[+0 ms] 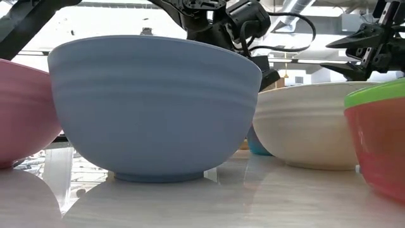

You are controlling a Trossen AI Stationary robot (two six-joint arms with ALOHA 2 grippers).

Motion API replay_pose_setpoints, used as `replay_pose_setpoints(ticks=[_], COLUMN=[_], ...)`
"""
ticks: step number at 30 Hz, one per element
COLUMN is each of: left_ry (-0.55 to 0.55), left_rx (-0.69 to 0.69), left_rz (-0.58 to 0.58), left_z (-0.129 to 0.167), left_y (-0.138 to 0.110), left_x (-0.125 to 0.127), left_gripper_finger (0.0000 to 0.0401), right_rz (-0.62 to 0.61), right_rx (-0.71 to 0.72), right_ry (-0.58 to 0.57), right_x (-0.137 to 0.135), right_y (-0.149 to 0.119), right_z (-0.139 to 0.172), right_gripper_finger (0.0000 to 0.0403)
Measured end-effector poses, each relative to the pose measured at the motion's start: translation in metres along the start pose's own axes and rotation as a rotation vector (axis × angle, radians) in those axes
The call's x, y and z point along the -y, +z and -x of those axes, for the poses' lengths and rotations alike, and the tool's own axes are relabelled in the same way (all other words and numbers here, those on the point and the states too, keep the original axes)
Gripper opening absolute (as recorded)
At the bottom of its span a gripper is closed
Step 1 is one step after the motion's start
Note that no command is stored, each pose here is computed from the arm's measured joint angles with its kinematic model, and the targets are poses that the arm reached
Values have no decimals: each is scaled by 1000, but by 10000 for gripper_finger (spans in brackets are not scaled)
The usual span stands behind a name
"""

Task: Place and stack bowls onto a shelf
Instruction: Stack the colored bowls by size on the shelf

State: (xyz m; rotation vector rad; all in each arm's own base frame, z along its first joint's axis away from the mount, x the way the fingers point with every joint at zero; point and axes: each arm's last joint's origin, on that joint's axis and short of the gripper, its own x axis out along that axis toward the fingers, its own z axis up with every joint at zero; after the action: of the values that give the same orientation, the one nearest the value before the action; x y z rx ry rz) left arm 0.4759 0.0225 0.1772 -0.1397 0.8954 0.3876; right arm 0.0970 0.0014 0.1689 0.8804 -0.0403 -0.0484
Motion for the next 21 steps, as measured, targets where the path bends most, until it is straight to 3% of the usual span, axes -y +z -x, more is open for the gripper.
replay_pose_setpoints(ticks=[9, 21], left_ry=[54, 24], left_rx=[-27, -5], left_rz=[3, 26], left_z=[3, 35], left_y=[0, 37], left_x=[-1, 0], left_gripper_finger=[0, 0], right_rz=[-1, 16], right_rx=[0, 0], right_ry=[0, 0], right_x=[0, 0], right_y=[0, 0], right_z=[0, 0], right_gripper_finger=[189, 189])
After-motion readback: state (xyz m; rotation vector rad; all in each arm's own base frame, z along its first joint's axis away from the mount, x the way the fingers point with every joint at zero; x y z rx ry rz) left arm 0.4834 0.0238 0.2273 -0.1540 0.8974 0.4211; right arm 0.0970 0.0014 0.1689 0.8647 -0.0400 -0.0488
